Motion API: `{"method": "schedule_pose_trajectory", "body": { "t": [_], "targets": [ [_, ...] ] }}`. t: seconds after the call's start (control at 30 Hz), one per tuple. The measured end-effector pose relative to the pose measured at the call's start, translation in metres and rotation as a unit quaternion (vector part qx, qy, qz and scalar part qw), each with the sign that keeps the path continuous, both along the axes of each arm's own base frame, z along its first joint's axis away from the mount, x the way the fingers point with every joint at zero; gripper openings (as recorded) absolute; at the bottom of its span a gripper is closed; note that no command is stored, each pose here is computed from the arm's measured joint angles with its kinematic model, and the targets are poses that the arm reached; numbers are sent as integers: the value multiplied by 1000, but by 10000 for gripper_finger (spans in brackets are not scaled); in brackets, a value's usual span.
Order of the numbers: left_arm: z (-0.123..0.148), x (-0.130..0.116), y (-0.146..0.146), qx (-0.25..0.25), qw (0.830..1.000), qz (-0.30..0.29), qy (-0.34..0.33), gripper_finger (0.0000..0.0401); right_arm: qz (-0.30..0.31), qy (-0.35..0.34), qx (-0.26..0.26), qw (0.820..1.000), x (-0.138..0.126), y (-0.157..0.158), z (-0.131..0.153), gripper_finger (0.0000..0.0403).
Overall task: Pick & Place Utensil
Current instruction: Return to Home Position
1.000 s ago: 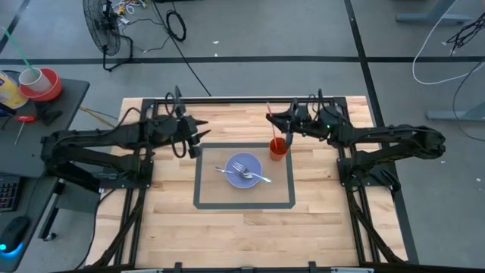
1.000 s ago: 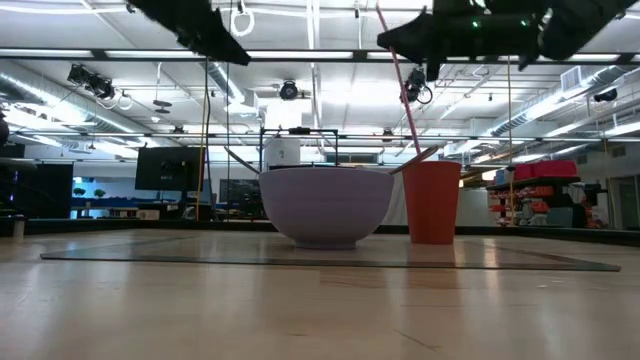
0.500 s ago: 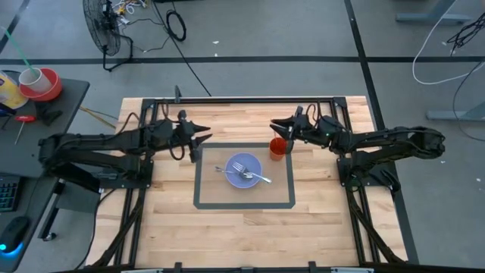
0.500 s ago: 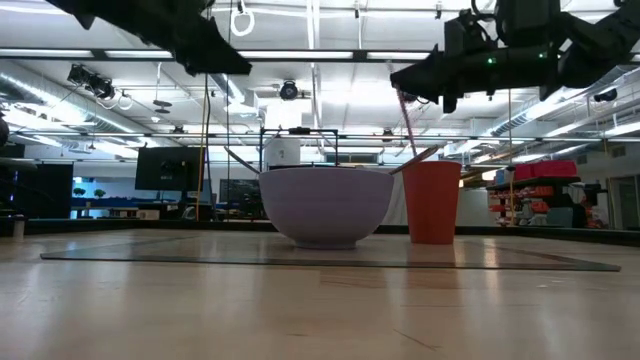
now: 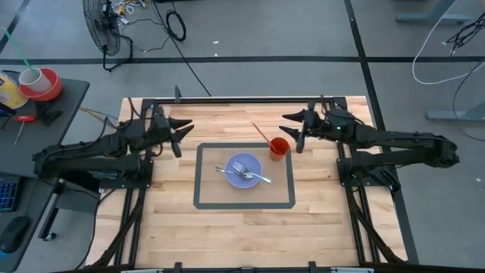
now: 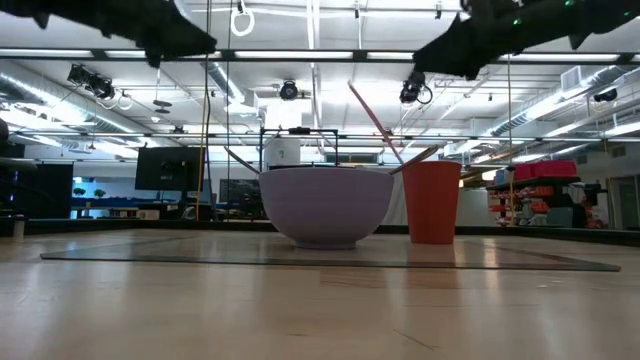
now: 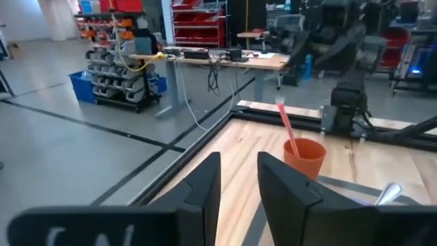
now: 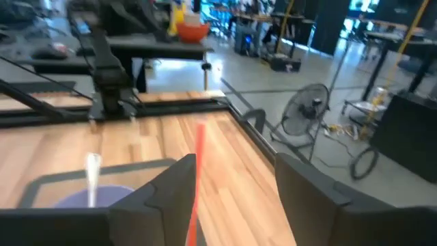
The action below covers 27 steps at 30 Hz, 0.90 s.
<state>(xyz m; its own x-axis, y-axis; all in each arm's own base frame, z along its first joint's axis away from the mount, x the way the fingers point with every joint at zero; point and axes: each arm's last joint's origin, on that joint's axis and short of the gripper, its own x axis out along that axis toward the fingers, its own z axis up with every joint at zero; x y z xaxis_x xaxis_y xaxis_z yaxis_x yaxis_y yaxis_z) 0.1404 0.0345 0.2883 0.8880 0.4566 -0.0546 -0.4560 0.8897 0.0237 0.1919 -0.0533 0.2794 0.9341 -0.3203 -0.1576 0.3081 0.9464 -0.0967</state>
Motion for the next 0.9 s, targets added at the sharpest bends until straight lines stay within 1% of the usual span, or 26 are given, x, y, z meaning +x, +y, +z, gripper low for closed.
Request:
{"method": "schedule_pose_trajectory", "body": {
  "t": [0.13, 0.33, 0.4, 0.5, 0.57, 0.63, 0.77, 0.83, 0.9],
  "targets": [
    [-23, -6, -1, -18, 1000, -6, -18, 96, 17, -26, -6, 1000, -13, 9, 2, 200],
    [-46, -6, -4, -14, 997, -65, -51, 87, 56, -69, 9, 996, -23, 26, -21, 170],
    [-49, -5, -6, -15, 995, -87, -53, 85, 86, -83, 13, 993, -27, 34, -25, 157],
    [-46, -6, -8, -13, 992, -115, -59, 82, 131, -105, 22, 986, -34, 44, -21, 139],
    [-42, -8, -8, -1, 990, -121, -68, 82, 162, -117, 23, 980, -42, 51, -16, 128],
    [-41, -11, -9, 13, 991, -119, -67, 82, 181, -127, 10, 975, -51, 55, -12, 117],
    [-39, -18, -10, 22, 990, -114, -74, 82, 194, -123, -2, 973, -65, 60, -12, 95],
    [-40, -20, -11, 33, 989, -127, -74, 82, 198, -126, 0, 972, -68, 62, -21, 85],
    [-52, -20, -12, 40, 987, -141, -72, 82, 205, -131, 2, 970, -69, 63, -34, 74]
  ]
}}
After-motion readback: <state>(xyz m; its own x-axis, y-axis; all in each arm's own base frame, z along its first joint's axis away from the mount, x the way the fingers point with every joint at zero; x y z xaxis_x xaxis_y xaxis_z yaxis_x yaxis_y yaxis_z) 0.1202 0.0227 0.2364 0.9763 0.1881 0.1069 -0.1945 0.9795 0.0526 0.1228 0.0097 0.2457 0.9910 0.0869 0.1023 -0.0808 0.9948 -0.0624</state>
